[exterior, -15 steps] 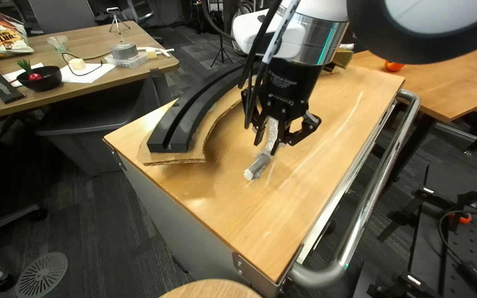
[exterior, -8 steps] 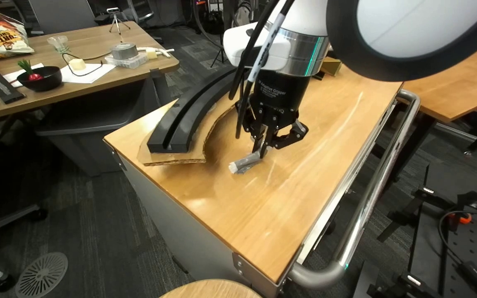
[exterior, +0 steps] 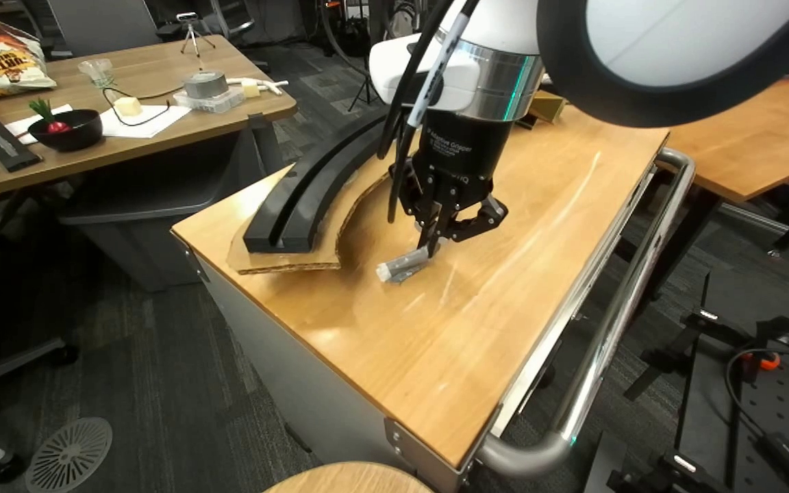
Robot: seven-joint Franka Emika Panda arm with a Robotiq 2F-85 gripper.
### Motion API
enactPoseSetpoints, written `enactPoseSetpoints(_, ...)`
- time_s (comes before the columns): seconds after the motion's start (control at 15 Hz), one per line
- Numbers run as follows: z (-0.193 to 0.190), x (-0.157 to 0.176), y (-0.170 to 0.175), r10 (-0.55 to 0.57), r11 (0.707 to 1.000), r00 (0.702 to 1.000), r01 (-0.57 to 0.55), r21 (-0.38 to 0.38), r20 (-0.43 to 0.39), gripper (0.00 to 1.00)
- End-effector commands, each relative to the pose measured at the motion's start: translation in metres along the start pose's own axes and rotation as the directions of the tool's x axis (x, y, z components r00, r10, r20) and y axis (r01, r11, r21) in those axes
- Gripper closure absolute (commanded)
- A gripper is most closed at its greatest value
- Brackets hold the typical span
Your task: Place the rope along the middle of the black object
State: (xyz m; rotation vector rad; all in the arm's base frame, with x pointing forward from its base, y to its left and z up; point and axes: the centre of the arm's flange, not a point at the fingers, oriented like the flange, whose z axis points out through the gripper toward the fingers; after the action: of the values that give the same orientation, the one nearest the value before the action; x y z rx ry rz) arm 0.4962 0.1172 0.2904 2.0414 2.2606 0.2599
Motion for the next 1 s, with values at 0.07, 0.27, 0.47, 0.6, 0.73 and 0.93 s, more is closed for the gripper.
enactPoseSetpoints(0.07, -0.044, -0.001, -0.004, -0.075, 0.992, 0.995, 0.081, -0.098, 0.068, 0.98)
enactPoseSetpoints(0.27, -0.073, -0.004, -0.001, -0.143, 0.967, 0.979, 0.17, -0.189, 0.148, 0.98)
enactPoseSetpoints(0.47, -0.097, -0.009, 0.007, -0.168, 0.938, 0.965, 0.22, -0.267, 0.201, 0.98)
enactPoseSetpoints(0.6, -0.106, -0.013, 0.013, -0.178, 0.921, 0.958, 0.243, -0.306, 0.227, 0.98)
enactPoseSetpoints(0.73, -0.11, -0.016, 0.019, -0.18, 0.907, 0.954, 0.255, -0.334, 0.241, 0.98)
enactPoseSetpoints(0.93, -0.115, -0.019, 0.034, -0.178, 0.893, 0.951, 0.264, -0.366, 0.251, 0.97)
